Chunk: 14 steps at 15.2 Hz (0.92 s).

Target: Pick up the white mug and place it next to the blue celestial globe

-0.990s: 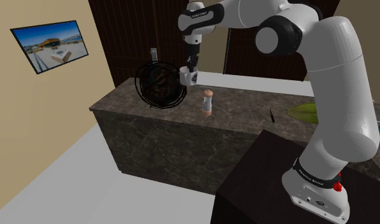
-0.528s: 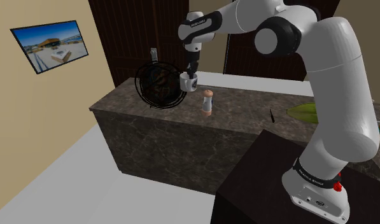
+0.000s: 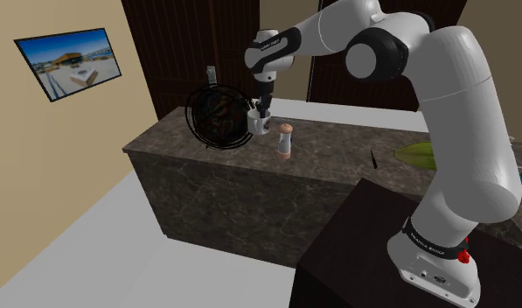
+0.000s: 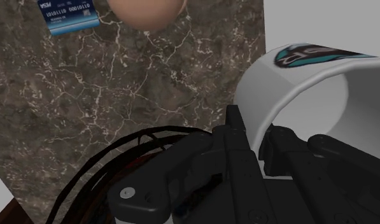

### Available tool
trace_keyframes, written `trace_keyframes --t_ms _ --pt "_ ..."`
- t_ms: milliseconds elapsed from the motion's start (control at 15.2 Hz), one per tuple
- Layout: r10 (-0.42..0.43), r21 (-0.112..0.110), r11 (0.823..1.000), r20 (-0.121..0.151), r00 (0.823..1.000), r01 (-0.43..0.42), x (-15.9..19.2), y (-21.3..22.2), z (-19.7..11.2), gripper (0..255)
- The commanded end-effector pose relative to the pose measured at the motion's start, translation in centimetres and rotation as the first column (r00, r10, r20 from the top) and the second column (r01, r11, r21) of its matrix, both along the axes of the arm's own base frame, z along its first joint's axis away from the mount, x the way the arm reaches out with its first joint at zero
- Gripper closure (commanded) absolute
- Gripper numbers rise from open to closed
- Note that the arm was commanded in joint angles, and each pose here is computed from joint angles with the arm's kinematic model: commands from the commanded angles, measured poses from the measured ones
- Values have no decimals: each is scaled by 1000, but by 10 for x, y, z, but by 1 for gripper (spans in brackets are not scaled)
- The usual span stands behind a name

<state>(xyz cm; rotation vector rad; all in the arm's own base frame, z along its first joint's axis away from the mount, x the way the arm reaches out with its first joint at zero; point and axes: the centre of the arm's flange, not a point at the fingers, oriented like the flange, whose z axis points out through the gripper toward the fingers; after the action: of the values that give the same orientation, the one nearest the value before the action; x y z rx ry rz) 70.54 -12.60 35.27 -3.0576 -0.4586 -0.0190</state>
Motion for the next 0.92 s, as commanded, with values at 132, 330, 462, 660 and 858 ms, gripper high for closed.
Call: trace_keyframes --t_ms 132,330,462,660,858 --pt "0 0 1000 1 1000 0 0 0 -21 255" --pt "0 0 1000 1 1000 0 0 0 -37 255" --pt "0 0 1000 1 1000 0 0 0 -48 255" --pt "0 0 1000 1 1000 0 0 0 -63 255" --pt "0 0 1000 1 1000 0 0 0 -79 255"
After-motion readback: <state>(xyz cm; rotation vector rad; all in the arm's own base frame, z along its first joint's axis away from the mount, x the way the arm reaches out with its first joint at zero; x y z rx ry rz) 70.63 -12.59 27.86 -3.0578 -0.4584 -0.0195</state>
